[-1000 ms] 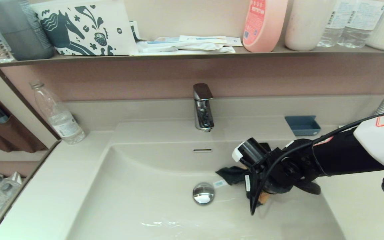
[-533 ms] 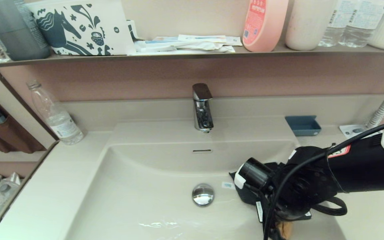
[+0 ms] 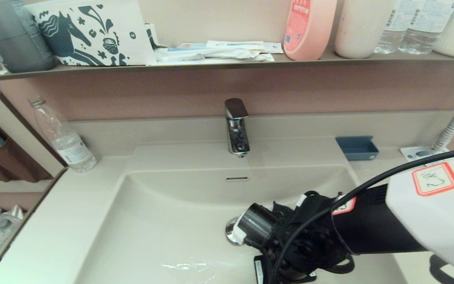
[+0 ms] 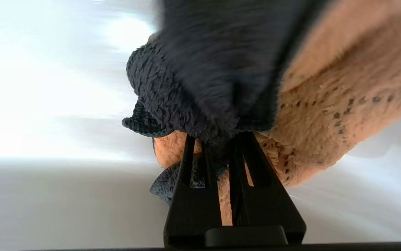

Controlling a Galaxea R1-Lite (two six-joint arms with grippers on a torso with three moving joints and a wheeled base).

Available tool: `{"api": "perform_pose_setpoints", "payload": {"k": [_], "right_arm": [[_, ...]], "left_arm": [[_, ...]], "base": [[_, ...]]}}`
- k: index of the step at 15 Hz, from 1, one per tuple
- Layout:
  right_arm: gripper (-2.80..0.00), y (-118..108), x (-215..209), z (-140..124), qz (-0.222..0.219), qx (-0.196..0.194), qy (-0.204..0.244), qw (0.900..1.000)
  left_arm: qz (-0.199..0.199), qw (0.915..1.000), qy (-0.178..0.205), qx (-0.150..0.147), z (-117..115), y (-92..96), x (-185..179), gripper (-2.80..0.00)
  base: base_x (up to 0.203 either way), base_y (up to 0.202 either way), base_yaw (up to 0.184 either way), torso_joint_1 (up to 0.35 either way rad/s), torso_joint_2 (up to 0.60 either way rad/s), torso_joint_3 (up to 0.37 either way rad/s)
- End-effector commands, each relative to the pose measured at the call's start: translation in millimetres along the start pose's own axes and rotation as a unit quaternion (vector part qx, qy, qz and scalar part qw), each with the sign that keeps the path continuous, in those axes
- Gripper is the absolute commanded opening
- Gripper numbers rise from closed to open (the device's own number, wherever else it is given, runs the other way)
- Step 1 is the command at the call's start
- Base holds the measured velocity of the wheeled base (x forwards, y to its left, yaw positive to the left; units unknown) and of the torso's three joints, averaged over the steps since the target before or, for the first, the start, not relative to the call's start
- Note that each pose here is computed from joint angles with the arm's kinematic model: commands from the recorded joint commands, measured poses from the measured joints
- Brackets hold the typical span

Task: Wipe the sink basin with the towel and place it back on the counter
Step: Wipe the sink

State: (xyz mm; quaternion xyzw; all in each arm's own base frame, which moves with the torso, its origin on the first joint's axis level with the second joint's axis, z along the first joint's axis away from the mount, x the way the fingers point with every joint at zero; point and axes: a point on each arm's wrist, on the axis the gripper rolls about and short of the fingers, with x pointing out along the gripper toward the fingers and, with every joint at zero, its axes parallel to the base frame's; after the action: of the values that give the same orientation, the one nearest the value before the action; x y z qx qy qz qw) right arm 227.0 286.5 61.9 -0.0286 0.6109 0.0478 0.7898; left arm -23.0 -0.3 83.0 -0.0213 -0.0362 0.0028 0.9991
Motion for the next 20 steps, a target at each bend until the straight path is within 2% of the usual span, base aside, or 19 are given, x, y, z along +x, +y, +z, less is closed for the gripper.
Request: {"api": "perform_pose_setpoints", "payload": {"k": [1, 4, 8, 10, 12, 14, 16, 18, 20], "right_arm": [[-2.8, 24.4, 15.2, 1.6, 0.011, -0.014, -0.005, 1.0], [-2.8, 58.7, 33.3, 1.2, 0.03, -0.035, -0.01, 0.999], [-2.8, 89.7, 26.9, 18.7, 0.088, -0.042, -0.042, 0.994], [-2.8, 103.7, 18.2, 23.3, 0.111, -0.06, -0.064, 0.99], [-2.8, 103.4, -1.7, 25.3, 0.116, -0.075, -0.091, 0.986], [-2.8, 100.5, -23.0, 29.6, 0.114, -0.068, -0.129, 0.983], [-2.8, 98.4, -49.9, 33.5, 0.138, -0.062, -0.16, 0.975], [-2.8, 93.2, -76.4, 35.2, 0.154, -0.074, -0.185, 0.968], [-2.8, 86.3, -95.7, 34.1, 0.138, -0.081, -0.216, 0.963]], "left_arm": [[0.0, 1.0, -0.001, 0.0, 0.2, 0.0, 0.0, -2.8], [0.0, 1.0, 0.0, 0.0, 0.0, 0.0, 0.0, -2.8], [0.0, 1.0, -0.001, 0.0, 0.2, 0.0, 0.0, -2.8], [0.0, 1.0, 0.0, 0.0, 0.1, 0.0, 0.0, -2.8], [0.0, 1.0, 0.0, 0.0, 0.0, 0.0, 0.0, -2.8], [0.0, 1.0, 0.0, -0.001, 0.0, 0.0, 0.0, -2.8], [0.0, 1.0, -0.001, 0.0, 0.1, 0.0, 0.0, -2.8], [0.0, 1.0, -0.001, 0.0, 0.1, 0.0, 0.0, -2.8], [0.0, 1.0, -0.001, -0.001, 0.2, 0.0, 0.0, -2.8]], "base": [[0.0, 0.0, 0.0, 0.0, 0.0, 0.0], [0.0, 0.0, 0.0, 0.0, 0.0, 0.0], [0.0, 0.0, 0.0, 0.0, 0.0, 0.0], [0.0, 0.0, 0.0, 0.0, 0.0, 0.0], [0.0, 0.0, 0.0, 0.0, 0.0, 0.0], [0.0, 0.0, 0.0, 0.0, 0.0, 0.0], [0.0, 0.0, 0.0, 0.0, 0.0, 0.0], [0.0, 0.0, 0.0, 0.0, 0.0, 0.0], [0.0, 0.0, 0.0, 0.0, 0.0, 0.0]]}}
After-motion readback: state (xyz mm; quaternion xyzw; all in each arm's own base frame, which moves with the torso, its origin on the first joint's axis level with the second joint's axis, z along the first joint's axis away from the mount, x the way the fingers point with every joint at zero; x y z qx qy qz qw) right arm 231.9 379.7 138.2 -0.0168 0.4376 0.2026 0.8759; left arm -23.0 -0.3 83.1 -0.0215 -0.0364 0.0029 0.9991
